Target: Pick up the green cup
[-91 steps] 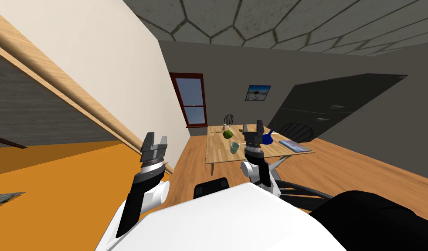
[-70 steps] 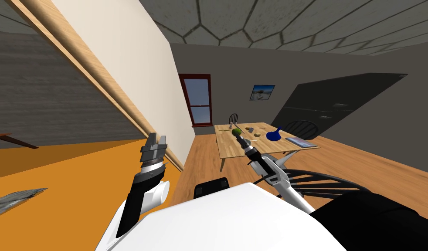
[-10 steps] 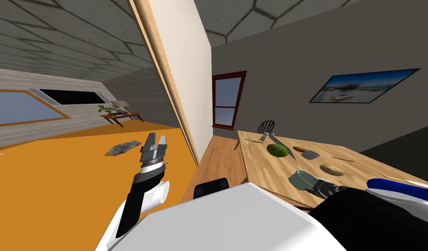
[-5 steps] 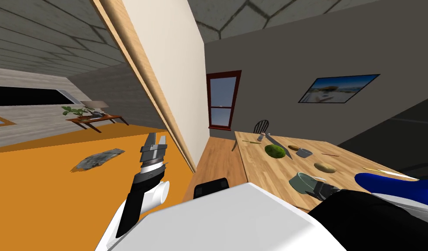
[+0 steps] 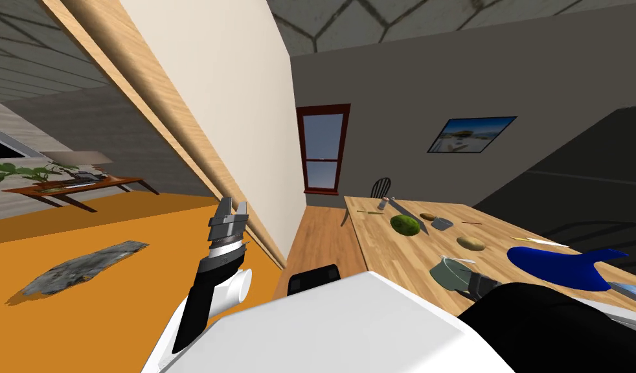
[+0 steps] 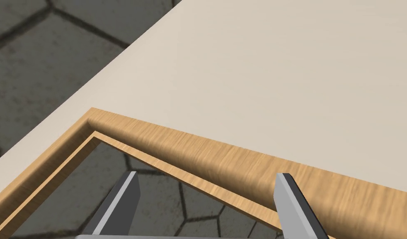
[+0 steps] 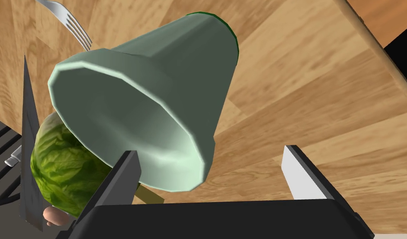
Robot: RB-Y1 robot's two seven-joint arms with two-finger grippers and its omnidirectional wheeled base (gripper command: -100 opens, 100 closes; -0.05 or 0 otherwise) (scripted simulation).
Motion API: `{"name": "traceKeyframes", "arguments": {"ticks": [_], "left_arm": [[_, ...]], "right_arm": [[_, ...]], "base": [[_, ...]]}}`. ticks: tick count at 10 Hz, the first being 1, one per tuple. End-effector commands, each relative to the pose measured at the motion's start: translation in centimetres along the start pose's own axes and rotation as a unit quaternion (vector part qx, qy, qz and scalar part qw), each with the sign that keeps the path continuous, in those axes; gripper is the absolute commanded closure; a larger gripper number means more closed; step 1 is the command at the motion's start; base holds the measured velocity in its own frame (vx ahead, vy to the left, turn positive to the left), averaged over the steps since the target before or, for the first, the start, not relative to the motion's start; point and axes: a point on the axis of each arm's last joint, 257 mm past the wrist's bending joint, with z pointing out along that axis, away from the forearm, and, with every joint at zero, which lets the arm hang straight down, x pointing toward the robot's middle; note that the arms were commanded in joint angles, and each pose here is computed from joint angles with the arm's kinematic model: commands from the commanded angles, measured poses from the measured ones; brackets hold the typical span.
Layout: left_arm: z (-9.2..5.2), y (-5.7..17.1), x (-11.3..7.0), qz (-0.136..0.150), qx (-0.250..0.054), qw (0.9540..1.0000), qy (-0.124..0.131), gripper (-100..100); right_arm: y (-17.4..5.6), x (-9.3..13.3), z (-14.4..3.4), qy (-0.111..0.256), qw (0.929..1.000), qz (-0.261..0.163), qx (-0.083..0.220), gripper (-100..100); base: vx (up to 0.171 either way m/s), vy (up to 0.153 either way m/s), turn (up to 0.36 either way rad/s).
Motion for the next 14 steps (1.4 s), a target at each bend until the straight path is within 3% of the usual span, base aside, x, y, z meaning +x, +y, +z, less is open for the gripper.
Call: {"name": "traceKeyframes", "arguments": {"ticks": [1, 2, 6, 7, 8, 14], "left_arm": [[0.0, 0.0, 0.0, 0.000, 0.000, 1.0000, 0.000, 0], [0.0, 0.0, 0.0, 0.000, 0.000, 1.0000, 0.000, 0], [0.0, 0.0, 0.0, 0.000, 0.000, 1.0000, 0.000, 0], [0.0, 0.0, 0.0, 0.000, 0.000, 1.0000, 0.000, 0], [0.0, 0.0, 0.0, 0.000, 0.000, 1.0000, 0.000, 0], [0.0, 0.0, 0.0, 0.000, 0.000, 1.0000, 0.000, 0]], "right_arm": [[0.0, 0.0, 0.0, 0.000, 1.0000, 0.000, 0.000, -100], [0.0, 0.0, 0.0, -0.001, 1.0000, -0.002, 0.000, 100], [0.0, 0.0, 0.0, -0.001, 1.0000, 0.000, 0.000, 100], [0.0, 0.0, 0.0, -0.001, 1.0000, 0.000, 0.000, 0], [-0.7, -0.1, -0.1, 0.007, 0.9999, 0.014, 0.004, 100], [-2.5, -0.4, -0.3, 0.027, 0.9978, 0.059, 0.016, 100]], "base": [[0.036, -0.007, 0.004], [0.010, -0.001, 0.002], [0.000, 0.000, 0.000], [0.000, 0.000, 0.000], [-0.163, 0.011, 0.318], [-0.183, 0.017, 0.192]]}}
